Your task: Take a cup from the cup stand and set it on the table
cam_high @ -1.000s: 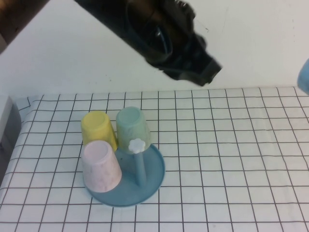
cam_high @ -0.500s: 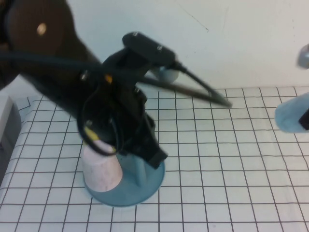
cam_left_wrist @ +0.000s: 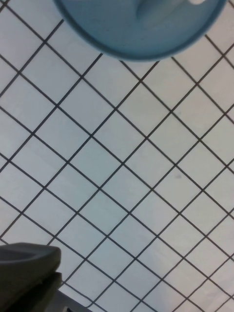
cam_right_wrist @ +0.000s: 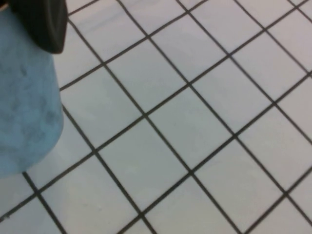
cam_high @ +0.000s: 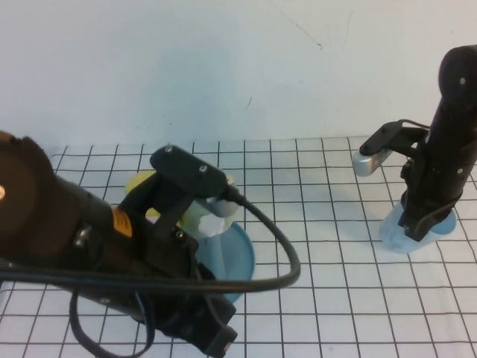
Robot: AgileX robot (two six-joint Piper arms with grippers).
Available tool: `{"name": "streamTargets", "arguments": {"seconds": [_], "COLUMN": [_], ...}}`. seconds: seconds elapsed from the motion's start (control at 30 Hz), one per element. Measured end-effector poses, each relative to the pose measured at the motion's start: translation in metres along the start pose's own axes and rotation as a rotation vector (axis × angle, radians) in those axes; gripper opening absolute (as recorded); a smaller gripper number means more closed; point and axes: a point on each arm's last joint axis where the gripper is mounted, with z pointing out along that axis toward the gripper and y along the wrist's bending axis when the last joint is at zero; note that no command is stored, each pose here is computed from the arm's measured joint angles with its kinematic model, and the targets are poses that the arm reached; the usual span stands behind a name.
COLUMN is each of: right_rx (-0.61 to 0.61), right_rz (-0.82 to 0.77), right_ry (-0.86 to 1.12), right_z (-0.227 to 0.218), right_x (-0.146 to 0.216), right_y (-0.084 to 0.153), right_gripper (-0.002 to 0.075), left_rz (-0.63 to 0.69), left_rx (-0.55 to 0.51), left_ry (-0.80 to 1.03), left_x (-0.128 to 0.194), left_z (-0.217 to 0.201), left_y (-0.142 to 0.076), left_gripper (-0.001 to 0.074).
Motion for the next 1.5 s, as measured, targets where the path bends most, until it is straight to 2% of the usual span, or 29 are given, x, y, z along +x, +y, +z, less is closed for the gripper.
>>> {"name": "streamTargets", "arguments": {"seconds": [0.2,0.43,0.57,0.7,0.8,0.9,0.97,1.1,1.23,1.37,1.5], "right_rx": [0.0,0.053,0.087,0.127,0.168,0.217,0.248,0.292,0.304,0.336,0.377], "right_rz": [-0.006,0.042,0.077,0.083,0.077,0.065,0.053,0.029,0.026,0.041,0.082], "right_ry": [0.018,-0.062,-0.118,-0.185,-0.251,-0.329,-0.377,-0.439,-0.448,-0.497,-0.59], "right_z": [0.012,-0.011,-0.033,-0.068,-0.1,-0.137,-0.158,-0.187,-0.19,-0.176,-0.154], "right_x": [-0.014,-0.027,-0.029,-0.019,-0.008,0.008,0.02,0.053,0.092,0.128,0.163], "right_y": [-0.011,-0.018,-0.016,-0.006,0.006,0.021,0.032,0.058,0.085,0.108,0.129], "right_gripper": [0.0048,0.028,0.0316,0.0277,0.0191,0.0069,0.0032,0.0007,0.0003,0.0001,0.0], "left_rz": [-0.017,-0.007,0.023,0.073,0.12,0.152,0.162,0.164,0.149,0.14,0.149], "left_rx": [0.002,-0.014,-0.039,-0.095,-0.157,-0.232,-0.289,-0.408,-0.488,-0.512,-0.513], "left_ry": [0.013,-0.072,-0.158,-0.236,-0.291,-0.349,-0.378,-0.439,-0.514,-0.587,-0.65], "left_x": [0.007,0.002,-0.001,-0.001,0.001,0.005,0.01,0.021,0.032,0.045,0.064], "left_z": [0.008,0.002,-0.007,-0.021,-0.034,-0.049,-0.061,-0.084,-0.106,-0.122,-0.116], "left_y": [0.002,0.002,0.0,0.0,0.0,0.0,0.001,0.002,0.001,-0.003,-0.001], "left_gripper": [0.0001,0.0001,0.0001,0.0001,0.0001,0.0001,0.0,-0.0001,-0.0001,-0.0001,-0.0001]}}
